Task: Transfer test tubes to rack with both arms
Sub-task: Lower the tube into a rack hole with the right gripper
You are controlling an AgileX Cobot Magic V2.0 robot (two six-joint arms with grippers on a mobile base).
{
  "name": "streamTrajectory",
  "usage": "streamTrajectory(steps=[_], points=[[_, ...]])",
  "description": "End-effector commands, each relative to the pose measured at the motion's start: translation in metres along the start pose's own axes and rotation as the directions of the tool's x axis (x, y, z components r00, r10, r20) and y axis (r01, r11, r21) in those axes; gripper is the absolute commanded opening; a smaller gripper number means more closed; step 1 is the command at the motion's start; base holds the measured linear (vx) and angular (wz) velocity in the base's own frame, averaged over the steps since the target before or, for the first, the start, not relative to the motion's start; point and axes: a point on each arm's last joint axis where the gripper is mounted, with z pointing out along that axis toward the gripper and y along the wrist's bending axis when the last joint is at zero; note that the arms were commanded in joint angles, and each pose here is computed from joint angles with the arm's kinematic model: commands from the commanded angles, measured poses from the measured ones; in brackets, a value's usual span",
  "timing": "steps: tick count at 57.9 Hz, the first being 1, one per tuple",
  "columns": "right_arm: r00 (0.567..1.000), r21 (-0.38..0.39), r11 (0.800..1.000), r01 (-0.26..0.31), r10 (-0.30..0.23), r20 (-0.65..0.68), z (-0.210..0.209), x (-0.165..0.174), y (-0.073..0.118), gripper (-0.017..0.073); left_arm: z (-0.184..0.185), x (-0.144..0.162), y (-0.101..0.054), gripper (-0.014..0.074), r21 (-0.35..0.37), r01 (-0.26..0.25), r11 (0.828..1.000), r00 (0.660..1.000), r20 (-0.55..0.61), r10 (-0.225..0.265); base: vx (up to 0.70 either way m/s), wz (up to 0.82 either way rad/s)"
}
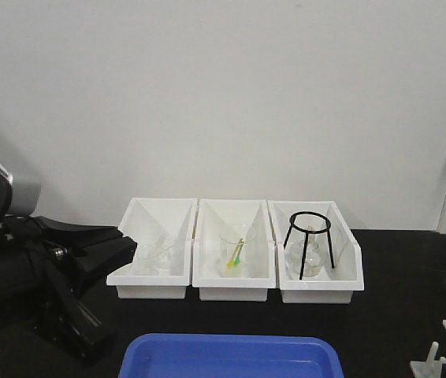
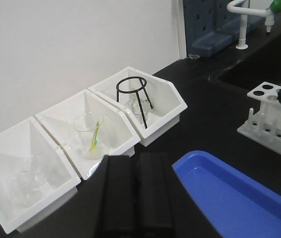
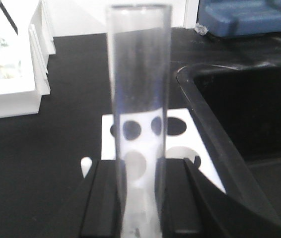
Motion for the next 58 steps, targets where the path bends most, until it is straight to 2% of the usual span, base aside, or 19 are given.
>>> streamTrajectory(steps=[1,15,23,40,50,58], points=[[0.991,0.006,1.000,0.008,-0.008,0.136,0.0037,-0.0174,-0.0014,-0.0006,-0.0101,-0.0199,0.0024,0.0069,-0.022,0.012,1.000,0.992,0.128,-0.009,0.00,0.00],[0.992,0.004,1.000,0.011,-0.011,0.122,0.0071,-0.0127,-0.0011,0.0004,-0.0101,-0.0199,0.0024,0.0069,-0.022,0.012,1.000,0.992,0.128,-0.009,0.00,0.00],[0.992,0.004,1.000,0.011,-0.011,0.122,0.0071,-0.0127,-0.0011,0.0051,-0.0101,-0.0199,0.0024,0.0069,-0.022,0.012,1.000,0.992,0.128,-0.009,0.00,0.00],[0.992,0.004,1.000,0.009,-0.009,0.122,0.0071,-0.0127,-0.0011,0.0263,-0.0101,-0.0199,0.0024,0.0069,-0.022,0.013,1.000,0.992,0.128,-0.010,0.00,0.00],[0.992,0.001,1.000,-0.019,0.019,0.122,0.0071,-0.0127,-0.0011,0.0397,-0.0101,-0.0197,0.0023,0.0069,-0.021,0.012,1.000,0.992,0.126,-0.010,0.00,0.00],[0.990,0.000,1.000,-0.029,0.029,0.141,0.0048,-0.0166,-0.0012,0.0459,-0.0101,-0.0199,0.0024,0.0069,-0.022,0.012,1.000,0.992,0.129,-0.010,0.00,0.00]])
